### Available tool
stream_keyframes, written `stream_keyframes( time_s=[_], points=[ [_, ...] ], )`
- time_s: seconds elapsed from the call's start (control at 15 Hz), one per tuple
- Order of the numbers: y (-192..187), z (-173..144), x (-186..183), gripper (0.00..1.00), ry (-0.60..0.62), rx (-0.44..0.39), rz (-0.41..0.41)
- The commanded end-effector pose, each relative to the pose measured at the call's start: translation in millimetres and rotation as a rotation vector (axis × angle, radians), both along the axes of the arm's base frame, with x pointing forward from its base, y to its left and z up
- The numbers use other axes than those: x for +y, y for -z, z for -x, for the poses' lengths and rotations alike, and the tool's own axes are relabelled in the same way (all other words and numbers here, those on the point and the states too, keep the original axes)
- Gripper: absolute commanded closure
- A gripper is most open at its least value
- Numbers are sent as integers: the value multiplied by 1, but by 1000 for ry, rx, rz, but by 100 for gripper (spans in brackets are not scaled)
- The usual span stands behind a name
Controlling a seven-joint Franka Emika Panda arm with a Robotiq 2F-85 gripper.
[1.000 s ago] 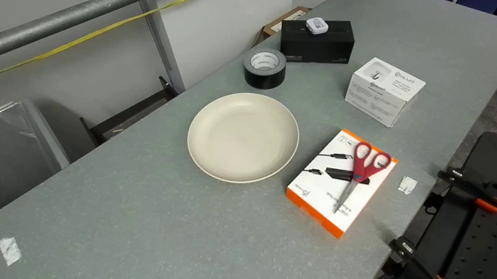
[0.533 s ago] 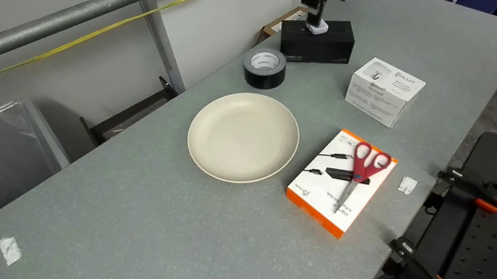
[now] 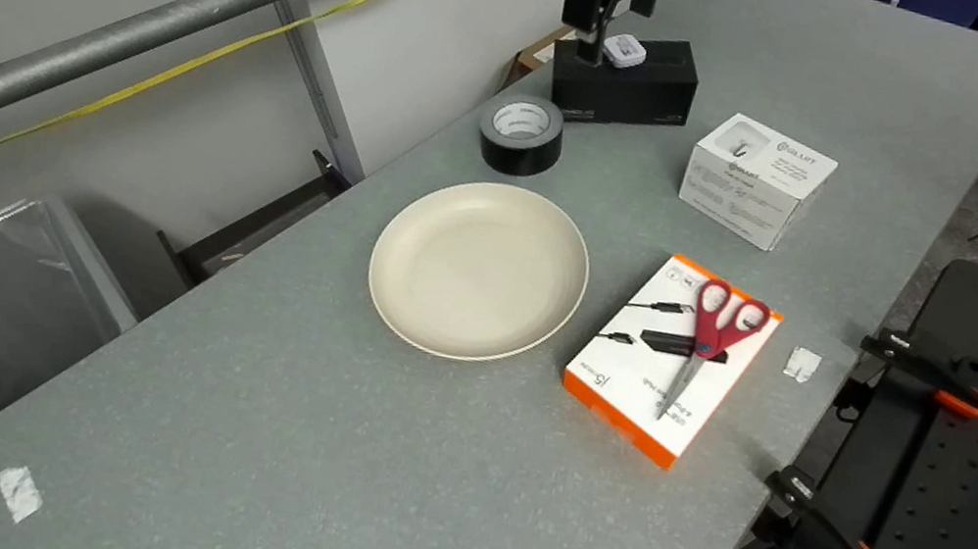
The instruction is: Place the black masking tape on the white plate
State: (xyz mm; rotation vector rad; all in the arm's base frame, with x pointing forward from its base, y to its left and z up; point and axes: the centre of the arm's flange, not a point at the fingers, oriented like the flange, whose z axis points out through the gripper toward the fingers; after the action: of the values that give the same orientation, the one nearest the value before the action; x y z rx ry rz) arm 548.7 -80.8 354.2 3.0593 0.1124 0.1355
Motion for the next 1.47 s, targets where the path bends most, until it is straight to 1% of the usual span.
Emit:
stream_keyframes(
  time_s=[0.0,0.07,0.4,0.53,0.67,0.73,0.93,1.0,1.13,1.4],
  points=[
    [33,-43,2,0,51,30,-23],
    [53,-60,0,0,77,53,-35],
    [126,-122,-3,0,177,91,-32],
    [146,-143,-1,0,205,100,-38],
    [156,-155,-1,0,227,103,-54],
    [151,-115,1,0,186,96,-29],
    [160,-131,2,0,197,94,-35],
    [159,-132,2,0,199,63,-25],
    [164,-142,1,0,215,32,-42],
    [180,-158,2,0,224,31,-41]
  ],
)
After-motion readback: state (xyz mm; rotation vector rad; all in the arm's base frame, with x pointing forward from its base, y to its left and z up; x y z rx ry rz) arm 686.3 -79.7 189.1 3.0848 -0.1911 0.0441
